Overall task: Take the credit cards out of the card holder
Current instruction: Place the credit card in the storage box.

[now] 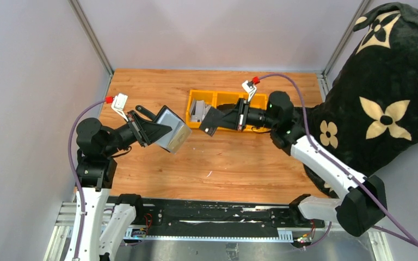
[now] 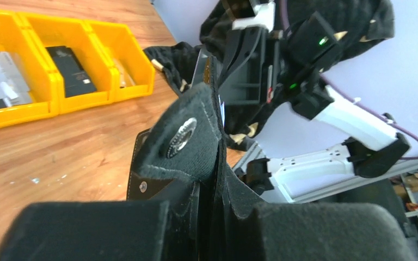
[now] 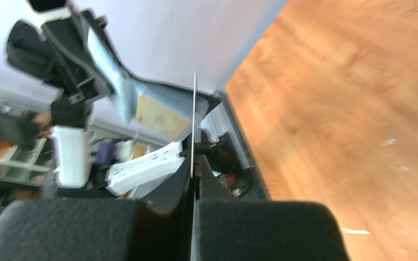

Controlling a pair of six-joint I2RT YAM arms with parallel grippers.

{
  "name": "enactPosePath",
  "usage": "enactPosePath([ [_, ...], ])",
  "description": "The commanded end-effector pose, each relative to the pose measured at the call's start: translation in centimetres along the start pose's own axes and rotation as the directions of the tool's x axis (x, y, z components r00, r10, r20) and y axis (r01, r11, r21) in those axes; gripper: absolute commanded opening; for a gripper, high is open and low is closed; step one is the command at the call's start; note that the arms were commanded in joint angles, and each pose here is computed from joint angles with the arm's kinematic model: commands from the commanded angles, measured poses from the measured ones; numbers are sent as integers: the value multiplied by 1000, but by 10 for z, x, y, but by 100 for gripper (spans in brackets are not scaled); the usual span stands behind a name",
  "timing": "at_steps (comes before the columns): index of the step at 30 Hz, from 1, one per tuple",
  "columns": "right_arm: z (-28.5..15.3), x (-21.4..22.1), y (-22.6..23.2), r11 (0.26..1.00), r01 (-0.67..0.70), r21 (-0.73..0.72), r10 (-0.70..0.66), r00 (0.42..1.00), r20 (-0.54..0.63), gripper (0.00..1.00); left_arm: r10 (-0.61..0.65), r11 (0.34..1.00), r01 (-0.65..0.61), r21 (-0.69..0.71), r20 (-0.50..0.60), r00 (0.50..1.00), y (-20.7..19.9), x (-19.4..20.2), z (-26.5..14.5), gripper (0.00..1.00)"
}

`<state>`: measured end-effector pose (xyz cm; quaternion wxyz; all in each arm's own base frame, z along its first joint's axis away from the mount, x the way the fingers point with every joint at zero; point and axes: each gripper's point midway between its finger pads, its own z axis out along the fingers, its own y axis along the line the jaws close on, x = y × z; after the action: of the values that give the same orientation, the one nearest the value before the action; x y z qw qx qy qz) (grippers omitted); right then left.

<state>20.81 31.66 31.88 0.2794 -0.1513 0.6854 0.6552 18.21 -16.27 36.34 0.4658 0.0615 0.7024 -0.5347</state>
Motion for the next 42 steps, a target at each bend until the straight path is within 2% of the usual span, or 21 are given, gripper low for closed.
enactPosePath([
  [1, -30, -12, -60, 928, 165, 334, -133, 984, -115, 0, 90, 994, -89, -57, 15, 996, 6, -6, -2, 3],
  [4, -37, -34, -94, 877, 194, 440, -146, 979, -140, 0, 89, 995, -89, -44, -2, 996, 5, -2, -2, 4],
  [6, -42, -50, -127, 806, 234, 543, -165, 971, -174, 0, 87, 996, -87, -28, -19, 996, 3, 1, -2, 4],
  [13, -43, -84, -212, 673, 258, 693, -113, 962, -250, 0, 109, 994, -110, -10, -70, 992, 4, 13, -6, 2],
  [21, -25, -90, -290, 606, 251, 754, 1, 948, -317, 0, 127, 992, -128, -5, -105, 986, 2, 16, -8, 2],
  [31, -12, -79, -337, 583, 214, 784, 75, 946, -314, 0, 136, 991, -137, -1, -106, 985, -1, 16, -9, 2],
  [33, -11, -79, -341, 576, 208, 791, 79, 948, -308, 2, 138, 990, -139, -1, -107, 985, -2, 16, -10, 2],
  [35, -9, -82, -340, 571, 205, 795, 71, 952, -297, 7, 137, 990, -138, 0, -111, 984, -2, 17, -10, 2],
  [38, -10, -91, -334, 543, 223, 809, 36, 957, -288, 21, 134, 991, -135, 2, -114, 984, -2, 18, -10, 2],
  [42, -15, -110, -312, 506, 246, 827, -31, 963, -268, 31, 133, 991, -133, 4, -122, 984, -2, 18, -10, 2],
])
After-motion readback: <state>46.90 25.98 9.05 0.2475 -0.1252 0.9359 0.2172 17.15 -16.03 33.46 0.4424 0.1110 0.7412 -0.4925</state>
